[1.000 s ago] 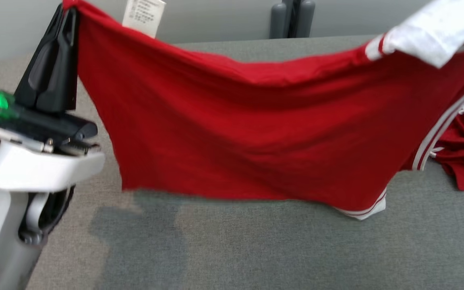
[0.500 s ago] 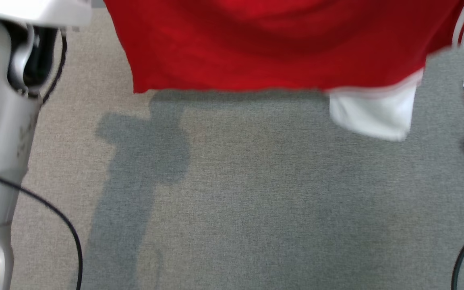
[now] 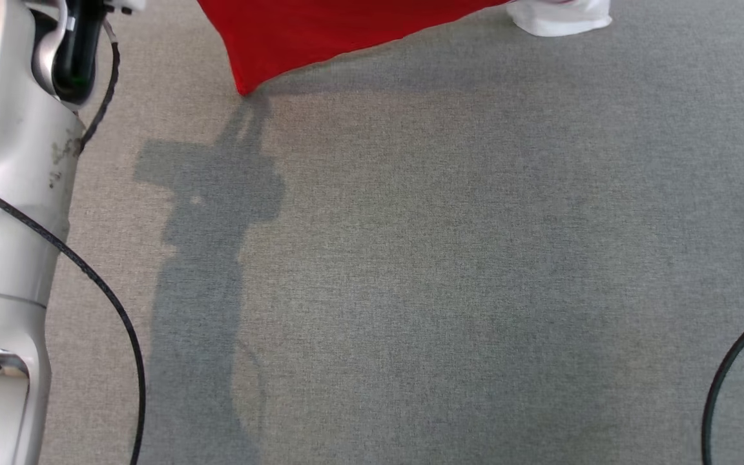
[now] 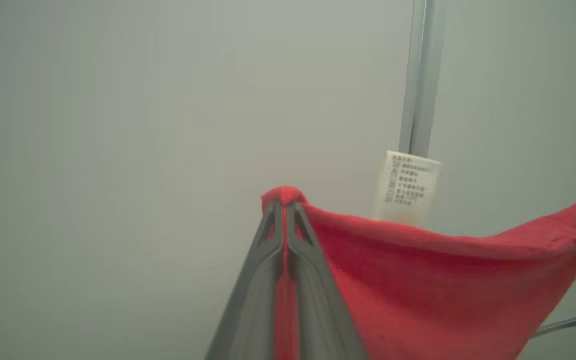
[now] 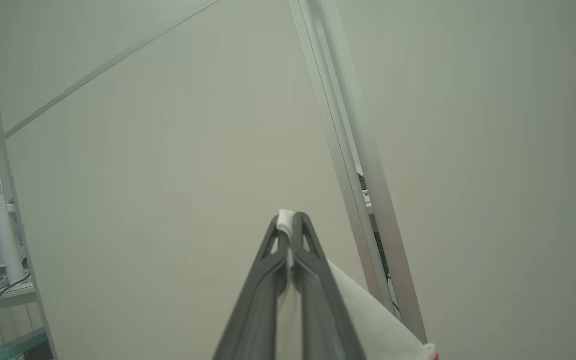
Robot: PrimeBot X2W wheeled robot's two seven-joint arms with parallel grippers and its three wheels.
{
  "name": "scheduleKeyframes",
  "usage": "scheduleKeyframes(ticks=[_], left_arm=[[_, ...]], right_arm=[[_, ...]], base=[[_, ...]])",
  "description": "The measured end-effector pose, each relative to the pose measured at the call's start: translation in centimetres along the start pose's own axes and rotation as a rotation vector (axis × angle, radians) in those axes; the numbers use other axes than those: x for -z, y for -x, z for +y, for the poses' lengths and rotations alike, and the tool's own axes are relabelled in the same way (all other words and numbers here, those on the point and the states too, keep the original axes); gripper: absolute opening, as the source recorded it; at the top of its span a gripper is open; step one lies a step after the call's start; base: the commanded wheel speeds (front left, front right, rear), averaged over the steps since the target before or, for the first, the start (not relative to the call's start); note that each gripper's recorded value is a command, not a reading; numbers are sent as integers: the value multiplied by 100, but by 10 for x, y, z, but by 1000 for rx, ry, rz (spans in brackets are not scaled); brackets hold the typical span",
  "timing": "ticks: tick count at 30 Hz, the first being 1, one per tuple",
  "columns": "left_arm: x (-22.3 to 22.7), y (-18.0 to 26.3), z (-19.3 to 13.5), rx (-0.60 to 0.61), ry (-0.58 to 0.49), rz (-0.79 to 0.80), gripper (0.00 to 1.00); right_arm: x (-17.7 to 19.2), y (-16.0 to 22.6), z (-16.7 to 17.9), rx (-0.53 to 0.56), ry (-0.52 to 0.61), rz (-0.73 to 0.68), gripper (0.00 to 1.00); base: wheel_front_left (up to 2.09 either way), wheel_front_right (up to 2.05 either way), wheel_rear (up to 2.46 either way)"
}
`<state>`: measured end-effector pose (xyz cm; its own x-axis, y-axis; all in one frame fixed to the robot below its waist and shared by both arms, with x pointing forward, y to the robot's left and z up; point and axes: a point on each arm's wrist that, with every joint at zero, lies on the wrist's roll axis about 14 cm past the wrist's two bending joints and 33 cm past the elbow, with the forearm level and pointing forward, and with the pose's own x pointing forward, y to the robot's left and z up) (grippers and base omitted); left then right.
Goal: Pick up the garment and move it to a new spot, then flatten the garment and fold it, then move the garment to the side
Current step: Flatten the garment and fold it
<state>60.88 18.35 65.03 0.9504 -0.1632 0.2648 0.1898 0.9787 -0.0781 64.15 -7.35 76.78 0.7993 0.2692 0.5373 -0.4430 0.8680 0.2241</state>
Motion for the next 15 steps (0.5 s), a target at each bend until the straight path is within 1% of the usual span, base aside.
scheduleKeyframes(ticks=[3, 6, 9, 12, 15], left_arm=[[28, 10, 0, -9, 35, 52, 0], [67, 34, -5, -16, 89, 125, 0], [96, 62, -8, -31, 143, 174, 0], [119, 93, -2, -72, 188, 215, 0], [135, 122, -2, -102, 218, 245, 0]], right_arm=[[39, 24, -12, 34, -48, 83, 0], [80, 62, -27, 83, -106, 170, 0], [117, 117, -41, 143, -154, 263, 0], [145, 181, -52, 215, -201, 349, 0], [162, 240, -54, 278, -232, 424, 0]], base=[[0, 0, 0], [0, 0, 0], [0, 0, 0], [0, 0, 0], [0, 0, 0]])
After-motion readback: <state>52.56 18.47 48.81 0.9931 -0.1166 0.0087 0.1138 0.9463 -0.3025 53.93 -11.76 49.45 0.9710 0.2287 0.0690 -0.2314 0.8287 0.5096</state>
